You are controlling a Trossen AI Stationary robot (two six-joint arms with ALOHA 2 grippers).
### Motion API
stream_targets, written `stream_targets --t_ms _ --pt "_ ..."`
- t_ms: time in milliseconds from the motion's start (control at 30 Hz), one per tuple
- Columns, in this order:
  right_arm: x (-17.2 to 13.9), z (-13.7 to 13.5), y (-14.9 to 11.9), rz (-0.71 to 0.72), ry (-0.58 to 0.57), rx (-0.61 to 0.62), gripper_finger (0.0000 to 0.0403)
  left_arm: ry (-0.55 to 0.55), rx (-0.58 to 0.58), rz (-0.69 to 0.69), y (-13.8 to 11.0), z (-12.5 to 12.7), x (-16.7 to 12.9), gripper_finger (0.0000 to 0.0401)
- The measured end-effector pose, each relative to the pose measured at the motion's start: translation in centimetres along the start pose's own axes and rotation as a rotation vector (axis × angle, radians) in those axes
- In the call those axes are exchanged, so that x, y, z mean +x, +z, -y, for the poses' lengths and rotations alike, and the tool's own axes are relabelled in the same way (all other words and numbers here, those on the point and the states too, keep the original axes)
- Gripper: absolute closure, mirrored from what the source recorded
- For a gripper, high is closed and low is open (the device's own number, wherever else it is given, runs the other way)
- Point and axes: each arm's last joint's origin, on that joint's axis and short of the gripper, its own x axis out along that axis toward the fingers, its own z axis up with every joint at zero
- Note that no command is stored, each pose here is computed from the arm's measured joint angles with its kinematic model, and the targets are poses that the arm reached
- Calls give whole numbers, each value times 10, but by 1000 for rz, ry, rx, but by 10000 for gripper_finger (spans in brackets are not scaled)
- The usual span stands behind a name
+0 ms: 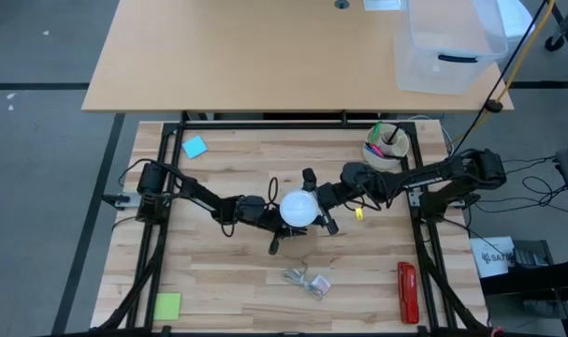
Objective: Screw lightbulb
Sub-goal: Remove the lightbulb from the lamp
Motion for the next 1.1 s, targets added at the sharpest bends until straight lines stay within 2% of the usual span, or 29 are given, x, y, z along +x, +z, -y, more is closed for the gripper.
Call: stream_targets --t_ms 367,567,733,900,1100 --pt "-11 -11 20 17 20 -11 124 11 1 1 0 -1 0 373" --pt "-24 -21 31 -47 -60 -27 124 13 -2 1 0 -1 0 373" --pt "-31 -28 39 -45 -69 -30 124 13 4 4 1 -1 0 373" --pt "-36 -32 44 -66 -143 -61 124 13 -4 6 1 -1 0 373" --pt "-42 -34 48 -64 -171 -86 124 13 -9 6 1 -1 0 373"
